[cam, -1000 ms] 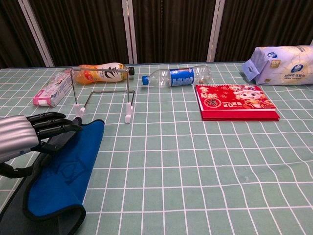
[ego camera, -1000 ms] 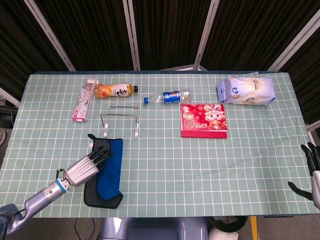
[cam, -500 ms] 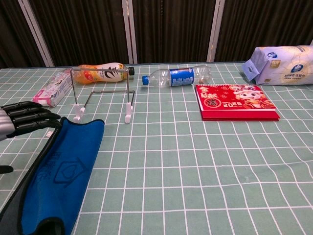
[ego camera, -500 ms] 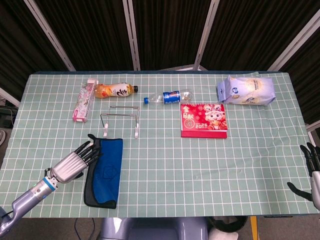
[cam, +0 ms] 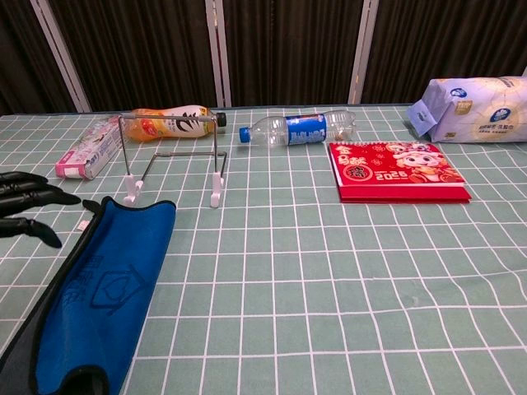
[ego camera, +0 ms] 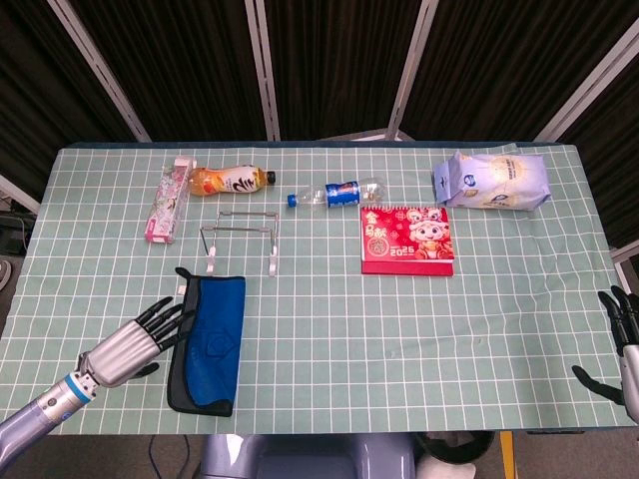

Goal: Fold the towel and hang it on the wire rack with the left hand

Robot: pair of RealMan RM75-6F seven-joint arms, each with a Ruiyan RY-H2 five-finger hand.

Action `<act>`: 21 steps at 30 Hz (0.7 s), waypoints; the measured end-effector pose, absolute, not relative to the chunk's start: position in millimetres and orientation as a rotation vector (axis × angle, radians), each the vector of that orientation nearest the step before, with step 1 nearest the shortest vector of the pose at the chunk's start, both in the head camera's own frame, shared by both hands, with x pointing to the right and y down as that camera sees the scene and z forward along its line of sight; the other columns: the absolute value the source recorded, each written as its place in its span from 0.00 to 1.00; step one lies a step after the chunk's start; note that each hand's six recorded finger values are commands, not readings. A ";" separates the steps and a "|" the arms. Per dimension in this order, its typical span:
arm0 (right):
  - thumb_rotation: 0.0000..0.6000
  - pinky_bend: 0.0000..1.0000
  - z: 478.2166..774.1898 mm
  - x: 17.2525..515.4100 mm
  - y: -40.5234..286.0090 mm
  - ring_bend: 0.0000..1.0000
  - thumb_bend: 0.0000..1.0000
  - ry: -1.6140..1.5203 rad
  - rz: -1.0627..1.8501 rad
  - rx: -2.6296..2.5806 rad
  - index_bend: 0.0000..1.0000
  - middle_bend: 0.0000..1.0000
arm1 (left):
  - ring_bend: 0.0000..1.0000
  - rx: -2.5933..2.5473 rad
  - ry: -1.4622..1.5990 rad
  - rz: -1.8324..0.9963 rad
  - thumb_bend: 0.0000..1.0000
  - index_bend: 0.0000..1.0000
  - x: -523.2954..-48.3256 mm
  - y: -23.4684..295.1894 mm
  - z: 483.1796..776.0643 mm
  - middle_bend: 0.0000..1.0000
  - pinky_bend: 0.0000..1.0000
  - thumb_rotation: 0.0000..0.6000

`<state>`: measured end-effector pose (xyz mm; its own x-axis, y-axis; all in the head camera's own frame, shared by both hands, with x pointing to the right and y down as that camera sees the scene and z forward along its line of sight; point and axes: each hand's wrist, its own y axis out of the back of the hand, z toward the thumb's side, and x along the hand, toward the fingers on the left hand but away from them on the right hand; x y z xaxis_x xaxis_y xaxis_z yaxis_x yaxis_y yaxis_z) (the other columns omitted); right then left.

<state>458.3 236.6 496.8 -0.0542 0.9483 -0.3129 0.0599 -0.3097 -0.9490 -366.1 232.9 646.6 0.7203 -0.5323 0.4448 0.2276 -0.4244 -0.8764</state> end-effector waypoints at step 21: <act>1.00 0.00 492.4 462.7 236.4 0.00 0.00 -1.148 1.454 -1.459 0.01 0.00 | 0.00 -2.000 0.173 -0.807 0.23 0.49 -338.8 289.3 677.5 0.00 0.00 1.00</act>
